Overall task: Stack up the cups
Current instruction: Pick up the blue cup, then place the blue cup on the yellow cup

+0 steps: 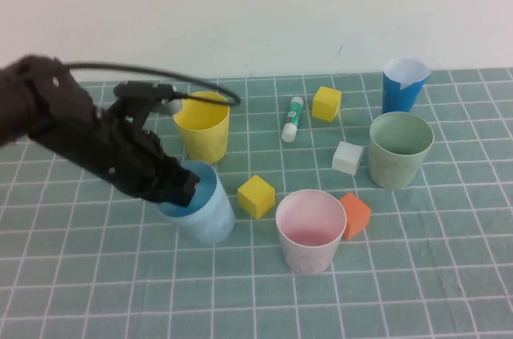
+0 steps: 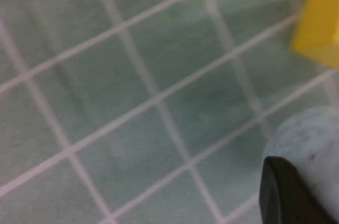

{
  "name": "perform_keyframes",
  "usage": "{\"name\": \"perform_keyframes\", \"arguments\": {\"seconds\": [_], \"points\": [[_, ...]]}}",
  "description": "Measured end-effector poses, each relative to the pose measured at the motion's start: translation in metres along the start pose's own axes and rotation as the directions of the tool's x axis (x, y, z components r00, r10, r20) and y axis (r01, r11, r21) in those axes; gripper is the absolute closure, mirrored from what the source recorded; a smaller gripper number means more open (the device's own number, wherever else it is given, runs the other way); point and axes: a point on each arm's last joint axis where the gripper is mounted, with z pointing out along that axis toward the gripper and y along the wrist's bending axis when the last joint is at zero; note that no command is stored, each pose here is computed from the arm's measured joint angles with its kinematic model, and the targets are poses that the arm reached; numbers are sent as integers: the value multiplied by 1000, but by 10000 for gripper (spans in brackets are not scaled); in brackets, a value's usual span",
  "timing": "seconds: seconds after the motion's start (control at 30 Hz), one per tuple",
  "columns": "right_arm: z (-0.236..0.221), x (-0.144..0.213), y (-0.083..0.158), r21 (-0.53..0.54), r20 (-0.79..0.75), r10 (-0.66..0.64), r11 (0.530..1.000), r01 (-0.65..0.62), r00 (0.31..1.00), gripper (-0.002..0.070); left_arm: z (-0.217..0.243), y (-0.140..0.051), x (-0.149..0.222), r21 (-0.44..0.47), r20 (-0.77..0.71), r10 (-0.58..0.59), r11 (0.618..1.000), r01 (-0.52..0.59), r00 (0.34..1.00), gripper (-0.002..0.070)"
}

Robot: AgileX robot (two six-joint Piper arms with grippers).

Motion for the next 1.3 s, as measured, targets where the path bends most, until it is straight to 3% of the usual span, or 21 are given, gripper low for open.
{"name": "perform_keyframes", "arguments": {"seconds": [0.17, 0.43, 0.9, 1.0, 1.17, 1.23, 1.3], "points": [[0, 0, 0, 0, 0, 0, 1000, 0, 1000, 679, -38, -15, -33, 34, 50, 56, 998, -58, 997, 650], [0, -1, 0, 4, 9, 0, 1000, 0, 1000, 678, -101, -18, -87, -183, 250, 160, 976, -116, 955, 650], [0, -1, 0, 3, 8, -12, 1000, 12, 1000, 678, -33, 17, -106, -242, 169, 204, 957, -160, 964, 648], [0, 0, 0, 1, 5, -48, 999, 48, 999, 678, -27, 19, -107, -229, 164, 210, 958, -170, 964, 601], [-6, -6, 0, -26, -4, -92, 995, 92, 996, 678, -29, 16, -109, -210, 194, 196, 965, -154, 961, 424], [-12, -14, -2, -30, 6, -101, 994, 101, 995, 678, -32, 16, -109, -212, 201, 163, 970, -120, 966, 417], [-22, -28, -4, -42, 33, -93, 995, 95, 995, 678, -40, 15, -109, -238, 212, 146, 967, -94, 966, 461]]}}
